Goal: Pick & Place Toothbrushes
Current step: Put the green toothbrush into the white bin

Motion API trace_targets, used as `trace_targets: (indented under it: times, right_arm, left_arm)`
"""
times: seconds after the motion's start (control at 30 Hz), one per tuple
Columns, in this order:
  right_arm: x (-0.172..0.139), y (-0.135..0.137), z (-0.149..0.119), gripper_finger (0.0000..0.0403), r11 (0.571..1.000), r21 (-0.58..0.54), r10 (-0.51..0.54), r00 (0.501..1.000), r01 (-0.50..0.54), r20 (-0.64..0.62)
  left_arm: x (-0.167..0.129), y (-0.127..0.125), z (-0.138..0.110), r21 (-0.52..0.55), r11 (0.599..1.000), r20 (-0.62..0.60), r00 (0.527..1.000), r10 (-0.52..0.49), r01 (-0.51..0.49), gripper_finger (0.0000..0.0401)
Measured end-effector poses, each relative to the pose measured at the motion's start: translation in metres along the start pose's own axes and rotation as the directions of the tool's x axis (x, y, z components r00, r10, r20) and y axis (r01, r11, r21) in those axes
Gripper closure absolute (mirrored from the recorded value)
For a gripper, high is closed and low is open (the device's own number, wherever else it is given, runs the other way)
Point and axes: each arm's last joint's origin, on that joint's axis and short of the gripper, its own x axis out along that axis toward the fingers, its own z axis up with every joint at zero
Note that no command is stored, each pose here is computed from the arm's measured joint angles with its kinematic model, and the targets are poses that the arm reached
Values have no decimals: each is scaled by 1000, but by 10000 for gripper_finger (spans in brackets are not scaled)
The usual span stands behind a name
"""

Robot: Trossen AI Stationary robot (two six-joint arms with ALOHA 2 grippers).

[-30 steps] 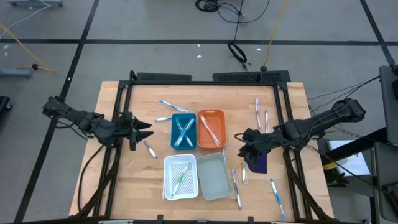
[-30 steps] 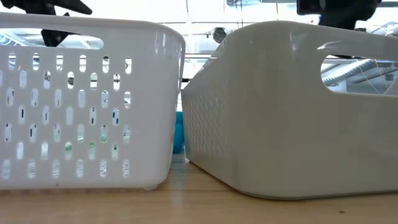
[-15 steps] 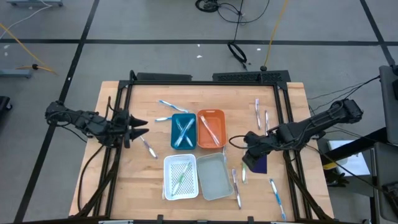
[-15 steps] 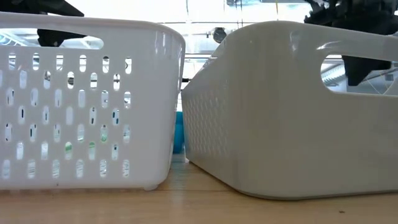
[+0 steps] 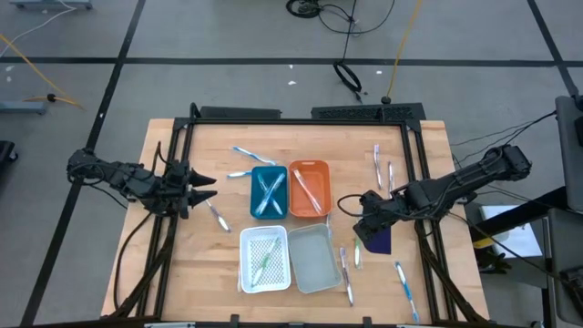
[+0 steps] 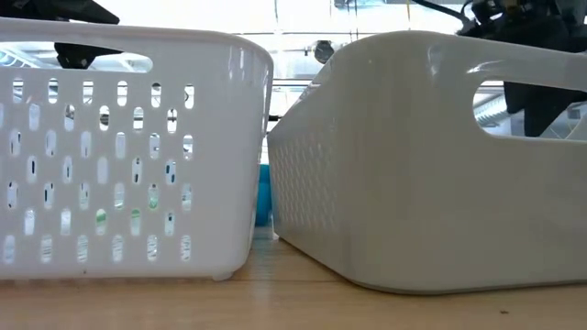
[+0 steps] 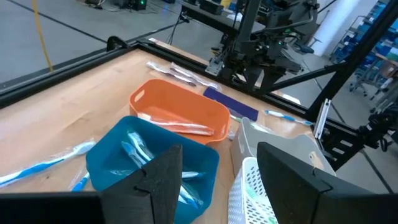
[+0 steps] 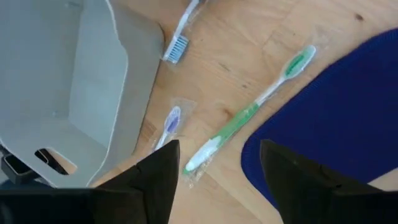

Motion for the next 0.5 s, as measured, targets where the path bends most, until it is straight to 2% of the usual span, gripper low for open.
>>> trace_targets:
  times: [0.2,0.5]
  right_arm:
    - [7,-7,-2,191,998,66,-24,1000,24,-7]
    - [28,-20,3,194,986,166,9,1000,-12,22]
  left_arm:
    - [0,0,0,16,1000,0,1000,0,0,194]
    - [0,0,0,16,1000,0,1000,0,0,194]
